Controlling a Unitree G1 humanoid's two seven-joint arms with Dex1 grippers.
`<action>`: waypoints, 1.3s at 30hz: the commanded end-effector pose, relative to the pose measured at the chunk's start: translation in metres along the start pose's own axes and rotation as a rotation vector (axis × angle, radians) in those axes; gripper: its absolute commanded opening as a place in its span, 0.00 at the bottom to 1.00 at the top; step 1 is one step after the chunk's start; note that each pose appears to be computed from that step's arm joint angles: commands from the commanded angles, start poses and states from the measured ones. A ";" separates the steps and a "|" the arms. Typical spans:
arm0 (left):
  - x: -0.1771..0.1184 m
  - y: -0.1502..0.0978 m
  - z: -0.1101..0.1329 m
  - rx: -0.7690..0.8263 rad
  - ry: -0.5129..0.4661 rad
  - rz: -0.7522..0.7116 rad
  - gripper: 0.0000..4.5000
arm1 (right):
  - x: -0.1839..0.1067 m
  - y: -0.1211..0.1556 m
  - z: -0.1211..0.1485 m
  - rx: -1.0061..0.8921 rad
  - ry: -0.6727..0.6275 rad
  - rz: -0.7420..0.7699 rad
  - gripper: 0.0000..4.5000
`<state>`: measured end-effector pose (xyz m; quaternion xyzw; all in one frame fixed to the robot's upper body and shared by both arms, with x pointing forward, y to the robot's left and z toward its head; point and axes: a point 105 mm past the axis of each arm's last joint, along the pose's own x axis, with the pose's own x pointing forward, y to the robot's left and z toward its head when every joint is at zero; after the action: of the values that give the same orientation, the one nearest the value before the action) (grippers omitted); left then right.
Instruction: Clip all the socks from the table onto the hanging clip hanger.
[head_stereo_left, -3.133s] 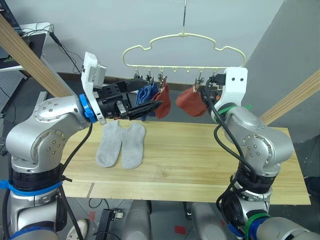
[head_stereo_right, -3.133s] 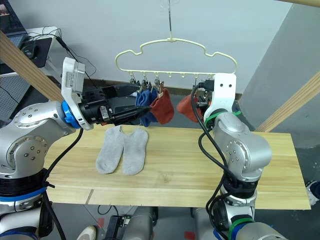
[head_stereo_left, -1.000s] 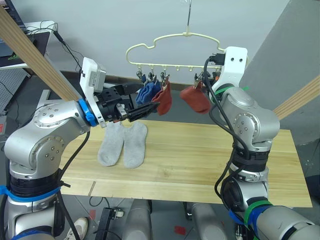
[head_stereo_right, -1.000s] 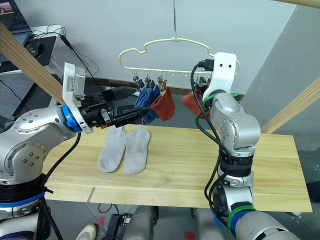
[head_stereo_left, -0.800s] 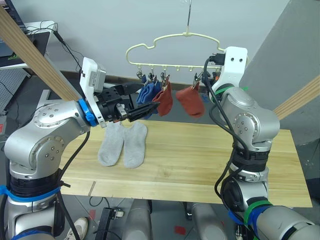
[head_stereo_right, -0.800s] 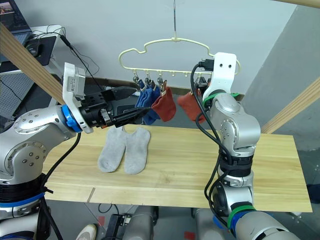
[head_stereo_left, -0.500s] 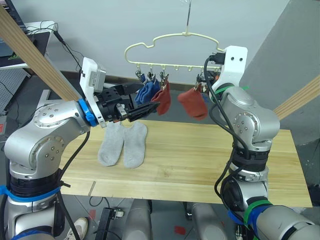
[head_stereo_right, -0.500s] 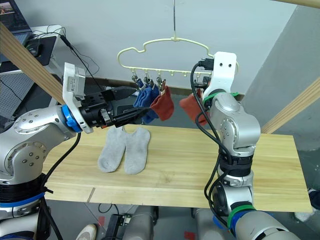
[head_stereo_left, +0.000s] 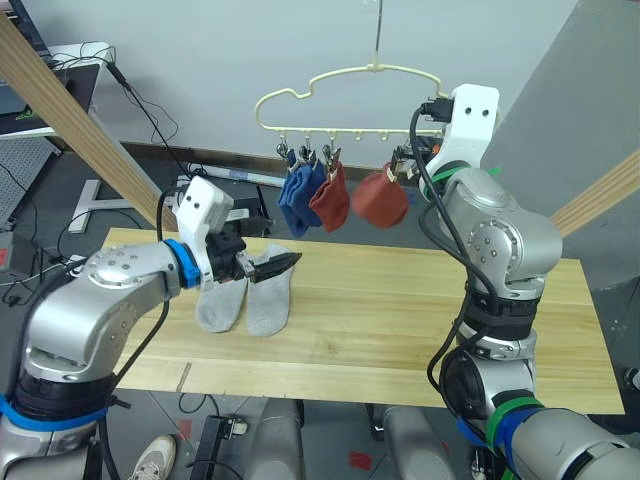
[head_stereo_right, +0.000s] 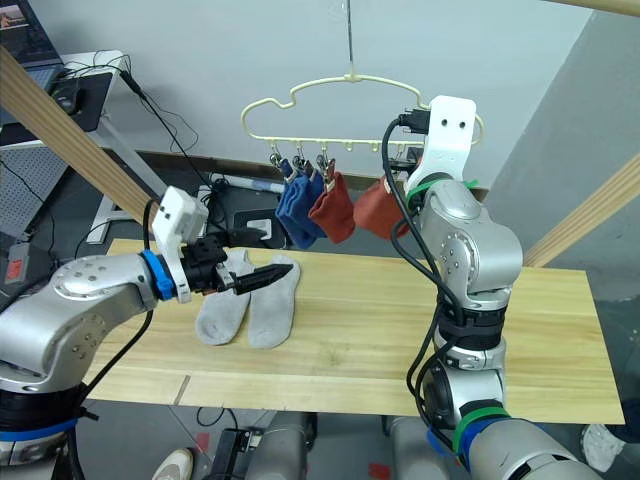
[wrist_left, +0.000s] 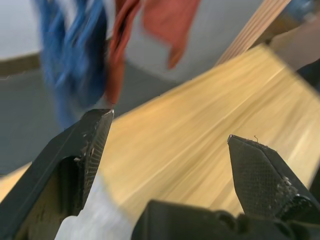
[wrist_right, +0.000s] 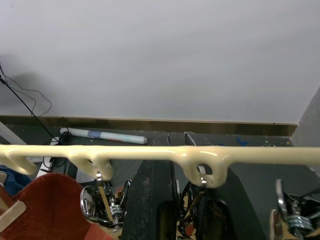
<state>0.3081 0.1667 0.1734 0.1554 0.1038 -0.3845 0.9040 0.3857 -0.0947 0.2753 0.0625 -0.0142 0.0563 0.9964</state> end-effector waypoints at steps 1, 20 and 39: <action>0.002 0.006 -0.037 0.011 0.093 0.030 0.94 | -0.008 0.005 0.023 0.014 -0.082 0.019 0.00; 0.064 0.046 -0.077 0.089 0.142 0.128 0.97 | -0.011 0.005 0.026 0.010 -0.079 0.019 0.00; 0.078 0.037 -0.108 0.068 0.341 0.069 0.79 | -0.015 0.003 0.027 0.006 -0.076 0.007 0.00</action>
<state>0.3870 0.1801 0.0715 0.2509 0.2095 -0.3162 0.8906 0.3798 -0.0962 0.2797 0.0621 -0.0057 0.0556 0.9965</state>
